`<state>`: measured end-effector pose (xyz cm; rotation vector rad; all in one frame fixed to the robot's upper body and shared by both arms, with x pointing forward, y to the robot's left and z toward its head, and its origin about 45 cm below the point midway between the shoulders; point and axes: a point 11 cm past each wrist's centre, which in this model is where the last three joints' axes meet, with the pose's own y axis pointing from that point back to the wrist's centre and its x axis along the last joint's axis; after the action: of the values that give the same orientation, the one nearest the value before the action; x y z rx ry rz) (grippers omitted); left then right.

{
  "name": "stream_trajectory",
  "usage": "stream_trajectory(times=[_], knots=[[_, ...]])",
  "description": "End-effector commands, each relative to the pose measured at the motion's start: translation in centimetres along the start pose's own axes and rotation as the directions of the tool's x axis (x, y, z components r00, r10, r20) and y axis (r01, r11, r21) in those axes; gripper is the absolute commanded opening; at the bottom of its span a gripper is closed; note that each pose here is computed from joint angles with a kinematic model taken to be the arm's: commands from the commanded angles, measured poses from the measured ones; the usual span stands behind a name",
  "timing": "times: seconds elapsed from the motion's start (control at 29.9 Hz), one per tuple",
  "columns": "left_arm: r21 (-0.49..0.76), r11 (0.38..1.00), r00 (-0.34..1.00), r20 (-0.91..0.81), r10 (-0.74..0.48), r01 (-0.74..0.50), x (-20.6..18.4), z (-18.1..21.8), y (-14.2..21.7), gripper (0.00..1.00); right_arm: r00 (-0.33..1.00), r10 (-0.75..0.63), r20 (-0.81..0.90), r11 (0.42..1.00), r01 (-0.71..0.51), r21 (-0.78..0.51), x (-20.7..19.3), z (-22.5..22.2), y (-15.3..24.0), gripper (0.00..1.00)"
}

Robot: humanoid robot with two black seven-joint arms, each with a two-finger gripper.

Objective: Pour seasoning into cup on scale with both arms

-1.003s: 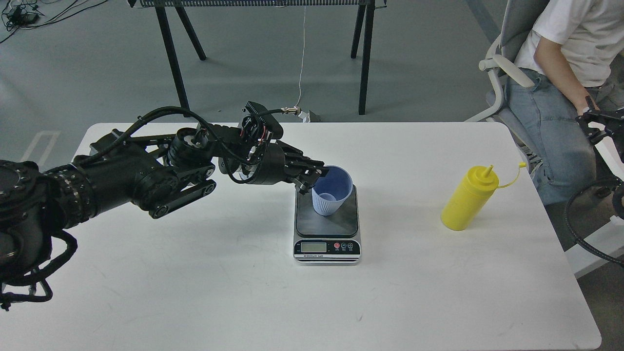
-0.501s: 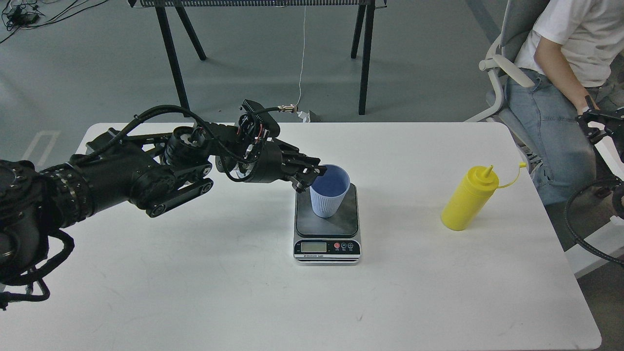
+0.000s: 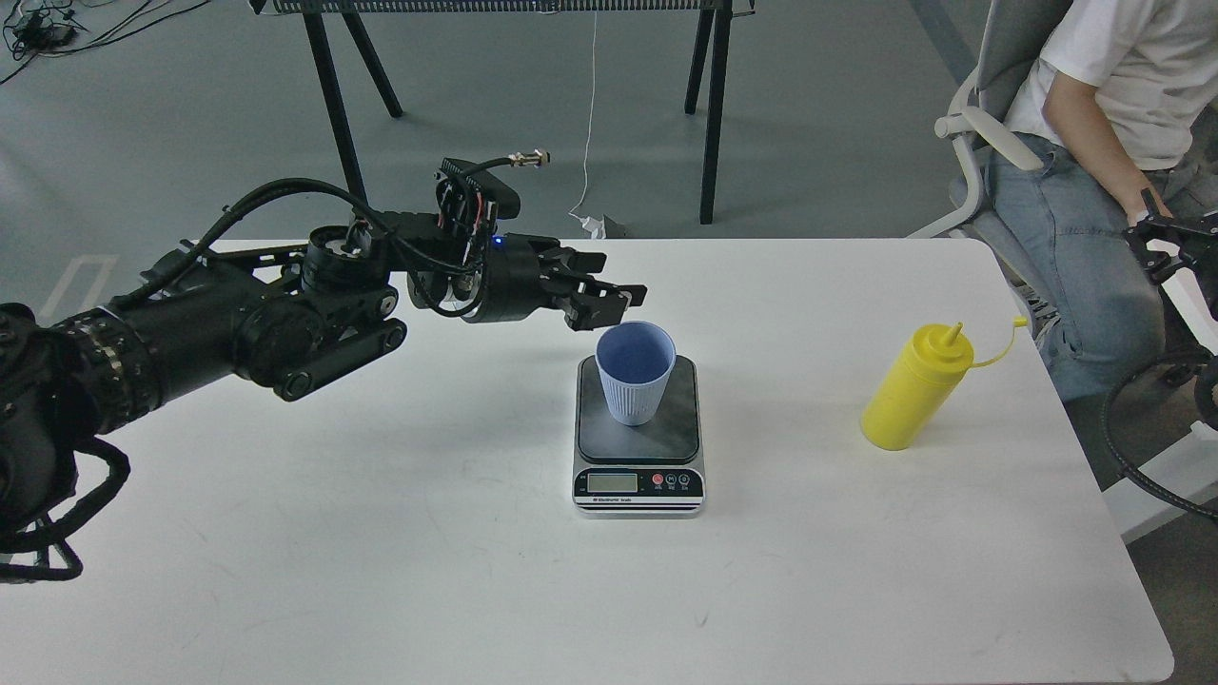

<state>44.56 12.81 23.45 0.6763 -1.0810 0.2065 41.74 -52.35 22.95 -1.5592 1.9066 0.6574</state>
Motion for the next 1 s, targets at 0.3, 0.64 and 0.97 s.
stream_trajectory(times=[0.3, 0.64, 0.97], knots=[[0.126, 0.779, 0.496, -0.707, 0.505, -0.614, 12.5, -2.4, 5.5, 1.00, 0.984, -0.047, -0.171, 0.996, 0.034, -0.078, -1.1, -2.0, -0.2, 1.00], [0.187, 0.650, 0.059, -0.939, 0.338, -0.737, 13.9, -5.0, 8.6, 1.00, 0.965, -0.164, -0.203, 0.974, 0.125, -0.190, -2.5, -3.2, 3.0, 1.00], [0.236, 0.579, -0.137, -0.968, 0.210, -0.780, 12.8, -6.5, 9.9, 1.00, 0.995, -0.038, 0.095, 0.960, 0.063, -0.272, 1.7, 2.6, 9.9, 1.00]])
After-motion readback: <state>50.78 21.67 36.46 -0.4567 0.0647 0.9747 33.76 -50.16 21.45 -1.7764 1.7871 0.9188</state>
